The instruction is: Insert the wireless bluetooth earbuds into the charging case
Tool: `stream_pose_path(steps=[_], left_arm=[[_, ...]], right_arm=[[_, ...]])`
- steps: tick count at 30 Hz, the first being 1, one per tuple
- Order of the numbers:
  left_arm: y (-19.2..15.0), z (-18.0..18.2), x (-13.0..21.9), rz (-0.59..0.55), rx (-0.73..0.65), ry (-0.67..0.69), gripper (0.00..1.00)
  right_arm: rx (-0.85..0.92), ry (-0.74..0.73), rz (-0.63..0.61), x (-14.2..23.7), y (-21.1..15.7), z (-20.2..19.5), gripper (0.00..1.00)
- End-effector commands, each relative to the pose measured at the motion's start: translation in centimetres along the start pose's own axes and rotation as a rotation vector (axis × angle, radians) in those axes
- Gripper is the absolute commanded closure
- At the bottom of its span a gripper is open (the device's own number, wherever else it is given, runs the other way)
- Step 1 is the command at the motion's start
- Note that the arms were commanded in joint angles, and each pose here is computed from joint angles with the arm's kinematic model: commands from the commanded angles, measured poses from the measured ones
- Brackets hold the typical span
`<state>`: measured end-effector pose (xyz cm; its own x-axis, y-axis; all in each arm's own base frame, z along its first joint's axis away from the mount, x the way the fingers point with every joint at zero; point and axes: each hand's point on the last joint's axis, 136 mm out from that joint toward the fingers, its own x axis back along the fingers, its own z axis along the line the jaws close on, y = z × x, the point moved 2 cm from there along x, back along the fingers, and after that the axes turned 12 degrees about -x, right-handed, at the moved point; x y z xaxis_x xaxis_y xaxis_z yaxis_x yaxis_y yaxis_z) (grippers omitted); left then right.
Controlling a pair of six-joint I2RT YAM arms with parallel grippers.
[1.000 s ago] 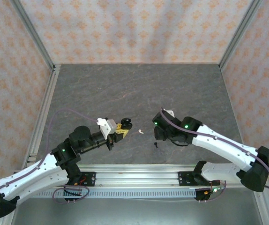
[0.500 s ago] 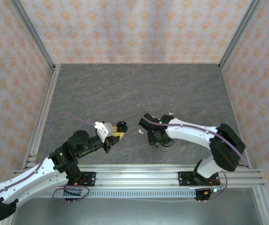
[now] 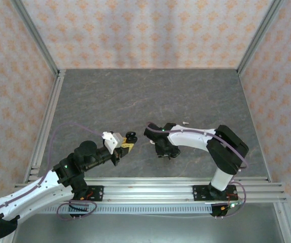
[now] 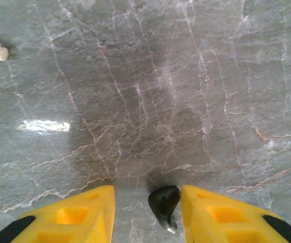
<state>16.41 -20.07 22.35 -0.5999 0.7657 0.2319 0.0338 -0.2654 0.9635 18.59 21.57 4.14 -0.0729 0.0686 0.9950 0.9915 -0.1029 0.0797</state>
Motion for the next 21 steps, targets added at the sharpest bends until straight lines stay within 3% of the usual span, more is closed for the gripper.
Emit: stream_pose_path(steps=[1, 12, 21], left_arm=[[0.3, 0.3, 0.3, -0.004, -0.024, 0.019, 1.0], [0.5, 0.2, 0.6, -0.014, -0.01, 0.018, 1.0], [1.1, 0.3, 0.9, -0.027, -0.007, 0.021, 1.0]], right_arm=[[0.009, -0.027, -0.012, -0.2, 0.6, -0.1, 0.62], [-0.017, -0.032, 0.0, -0.6, 0.3, -1.2, 0.73], [0.01, -0.015, 0.024, -0.2, -0.2, -1.6, 0.67]])
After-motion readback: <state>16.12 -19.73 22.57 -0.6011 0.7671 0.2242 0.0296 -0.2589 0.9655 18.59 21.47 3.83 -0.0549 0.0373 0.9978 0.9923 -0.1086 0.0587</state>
